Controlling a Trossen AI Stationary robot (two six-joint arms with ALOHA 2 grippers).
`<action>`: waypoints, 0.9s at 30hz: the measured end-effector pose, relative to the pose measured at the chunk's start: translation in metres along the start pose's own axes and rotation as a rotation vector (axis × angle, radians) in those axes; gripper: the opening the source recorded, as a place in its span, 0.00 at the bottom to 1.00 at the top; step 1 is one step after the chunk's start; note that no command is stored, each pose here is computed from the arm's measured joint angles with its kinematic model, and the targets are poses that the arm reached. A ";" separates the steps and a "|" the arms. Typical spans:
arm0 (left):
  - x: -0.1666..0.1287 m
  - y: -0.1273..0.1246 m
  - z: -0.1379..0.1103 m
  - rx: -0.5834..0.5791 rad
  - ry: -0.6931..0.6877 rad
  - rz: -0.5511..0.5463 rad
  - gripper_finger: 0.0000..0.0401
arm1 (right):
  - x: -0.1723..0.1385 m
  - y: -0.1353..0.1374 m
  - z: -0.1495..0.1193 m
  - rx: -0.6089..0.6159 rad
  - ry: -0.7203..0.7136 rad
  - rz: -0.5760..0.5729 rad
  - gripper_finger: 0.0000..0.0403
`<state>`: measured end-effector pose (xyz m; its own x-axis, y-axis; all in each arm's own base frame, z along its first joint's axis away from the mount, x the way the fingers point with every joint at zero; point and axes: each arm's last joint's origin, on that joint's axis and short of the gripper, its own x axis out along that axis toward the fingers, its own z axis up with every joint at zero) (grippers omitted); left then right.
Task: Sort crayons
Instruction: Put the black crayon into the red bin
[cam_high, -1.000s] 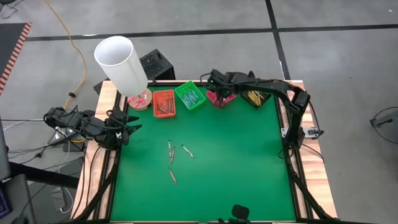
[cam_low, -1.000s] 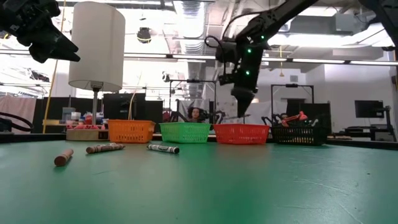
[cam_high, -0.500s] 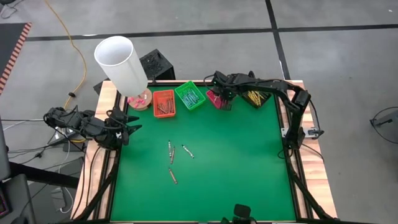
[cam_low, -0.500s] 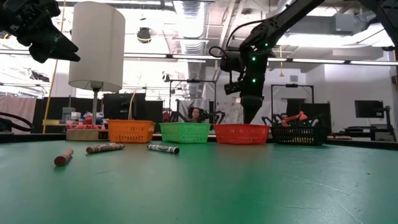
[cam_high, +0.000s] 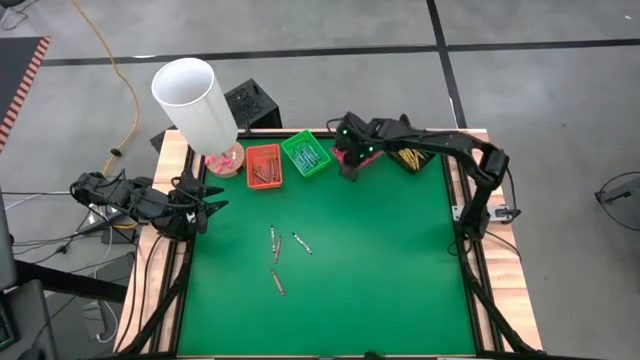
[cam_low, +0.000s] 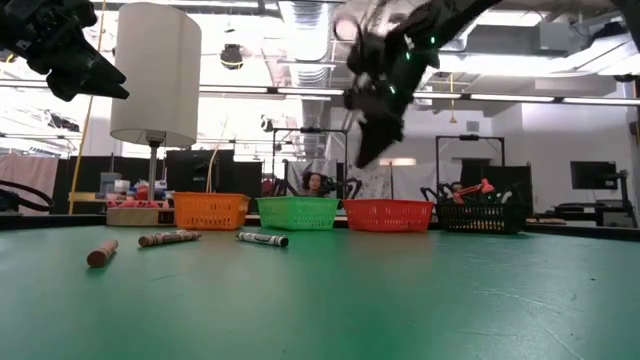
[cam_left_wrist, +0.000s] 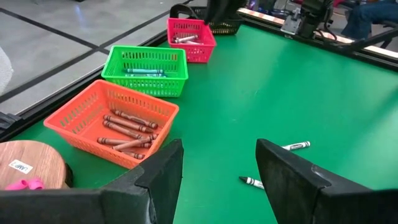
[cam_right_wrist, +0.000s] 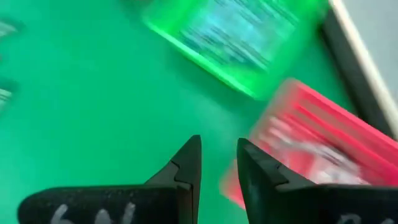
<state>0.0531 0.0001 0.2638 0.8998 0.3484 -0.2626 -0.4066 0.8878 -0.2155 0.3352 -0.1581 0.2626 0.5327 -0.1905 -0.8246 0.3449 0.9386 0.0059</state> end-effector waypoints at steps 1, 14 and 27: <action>0.000 0.000 0.000 0.000 0.000 0.000 0.48 | -0.002 0.012 0.004 0.000 -0.036 0.039 0.24; 0.000 0.000 0.000 0.000 0.000 0.000 0.48 | -0.002 0.178 0.001 -0.033 -0.242 0.077 0.24; 0.000 0.000 0.000 0.000 0.000 0.000 0.48 | 0.033 0.215 -0.018 0.055 -0.236 -0.021 0.24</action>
<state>0.0531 0.0001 0.2638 0.8998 0.3484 -0.2626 -0.4066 0.8878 -0.2155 0.4130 0.0426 0.2260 0.6883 -0.2781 -0.6700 0.3960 0.9179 0.0259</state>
